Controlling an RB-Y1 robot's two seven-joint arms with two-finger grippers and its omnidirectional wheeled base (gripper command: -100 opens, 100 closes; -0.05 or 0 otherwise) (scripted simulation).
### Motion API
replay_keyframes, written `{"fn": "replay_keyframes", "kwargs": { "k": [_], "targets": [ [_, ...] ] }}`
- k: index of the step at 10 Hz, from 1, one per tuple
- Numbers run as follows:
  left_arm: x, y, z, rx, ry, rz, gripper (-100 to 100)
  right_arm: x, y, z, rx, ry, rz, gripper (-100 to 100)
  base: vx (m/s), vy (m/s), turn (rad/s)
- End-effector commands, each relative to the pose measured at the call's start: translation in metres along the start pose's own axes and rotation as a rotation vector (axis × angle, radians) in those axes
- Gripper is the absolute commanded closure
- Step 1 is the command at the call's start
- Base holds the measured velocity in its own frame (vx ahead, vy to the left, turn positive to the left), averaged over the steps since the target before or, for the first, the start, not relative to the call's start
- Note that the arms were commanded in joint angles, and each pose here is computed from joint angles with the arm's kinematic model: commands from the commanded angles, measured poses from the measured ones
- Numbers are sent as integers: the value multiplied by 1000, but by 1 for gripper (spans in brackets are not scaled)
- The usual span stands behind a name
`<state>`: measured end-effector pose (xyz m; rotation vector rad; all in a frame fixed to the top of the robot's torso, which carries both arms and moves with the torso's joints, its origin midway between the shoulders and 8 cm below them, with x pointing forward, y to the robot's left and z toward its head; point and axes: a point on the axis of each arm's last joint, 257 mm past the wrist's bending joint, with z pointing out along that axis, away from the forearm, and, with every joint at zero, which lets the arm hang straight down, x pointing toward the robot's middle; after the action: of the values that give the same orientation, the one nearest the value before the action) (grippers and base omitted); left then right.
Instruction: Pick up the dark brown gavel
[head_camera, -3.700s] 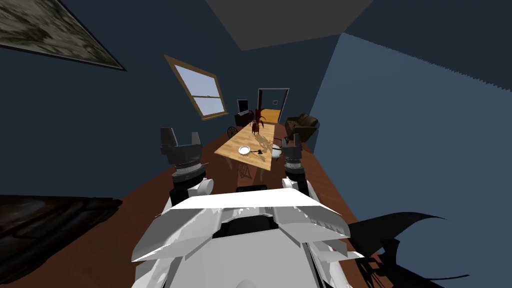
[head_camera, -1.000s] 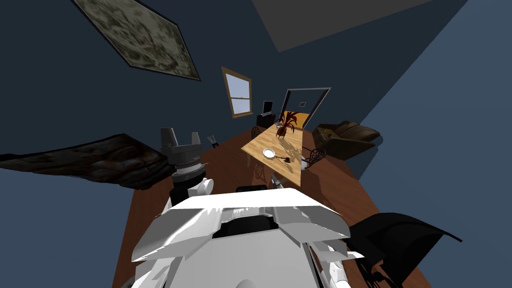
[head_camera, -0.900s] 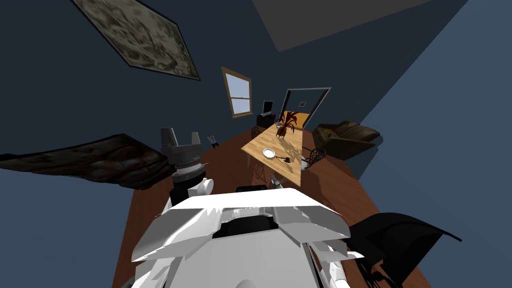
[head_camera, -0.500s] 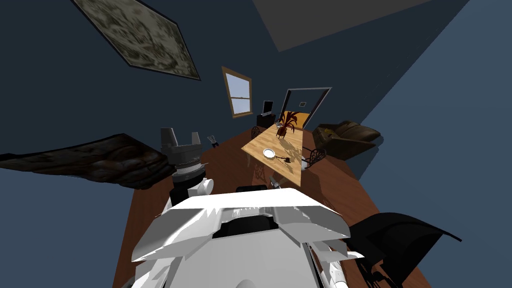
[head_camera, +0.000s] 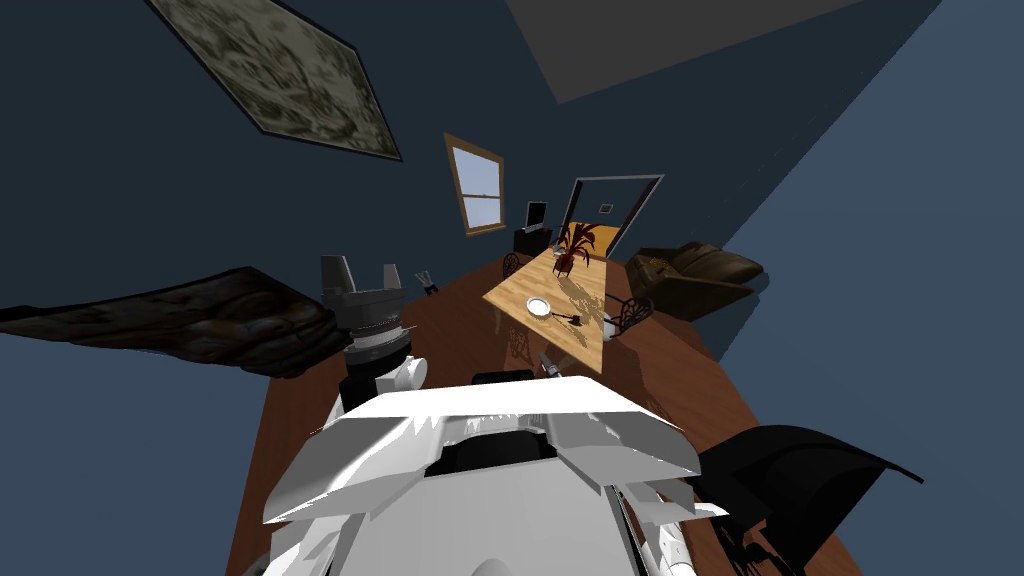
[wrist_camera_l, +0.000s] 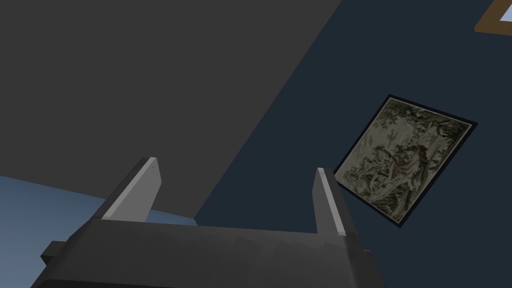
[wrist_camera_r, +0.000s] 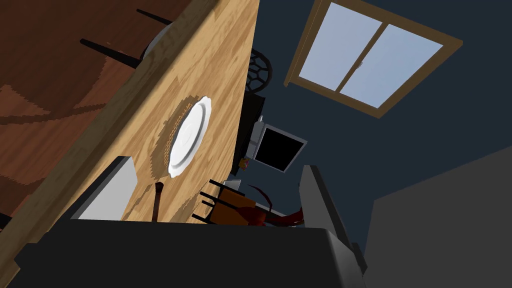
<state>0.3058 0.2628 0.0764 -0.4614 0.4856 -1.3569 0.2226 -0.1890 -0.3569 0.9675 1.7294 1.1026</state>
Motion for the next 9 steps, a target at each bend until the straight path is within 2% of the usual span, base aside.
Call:
{"fn": "replay_keyframes", "kwargs": {
  "k": [1, 2, 3, 9],
  "targets": [
    [0, 0, 0, 0, 0, 0, 0, 0, 0, 0, 0, 0, 0, -100, -8, -3, -25],
    [0, 0, 0, 0, 0, 0, 0, 10, -23, -13, 52, 33, -15, -100, 23, 6, 79],
    [0, 0, 0, 0, 0, 0, 0, 14, -35, -20, 78, 50, -23, -100, 42, 14, 138],
    [0, 0, 0, 0, 0, 0, 0, 14, -35, -20, 78, 50, -23, -100, 0, 0, -1]
  ]
}}
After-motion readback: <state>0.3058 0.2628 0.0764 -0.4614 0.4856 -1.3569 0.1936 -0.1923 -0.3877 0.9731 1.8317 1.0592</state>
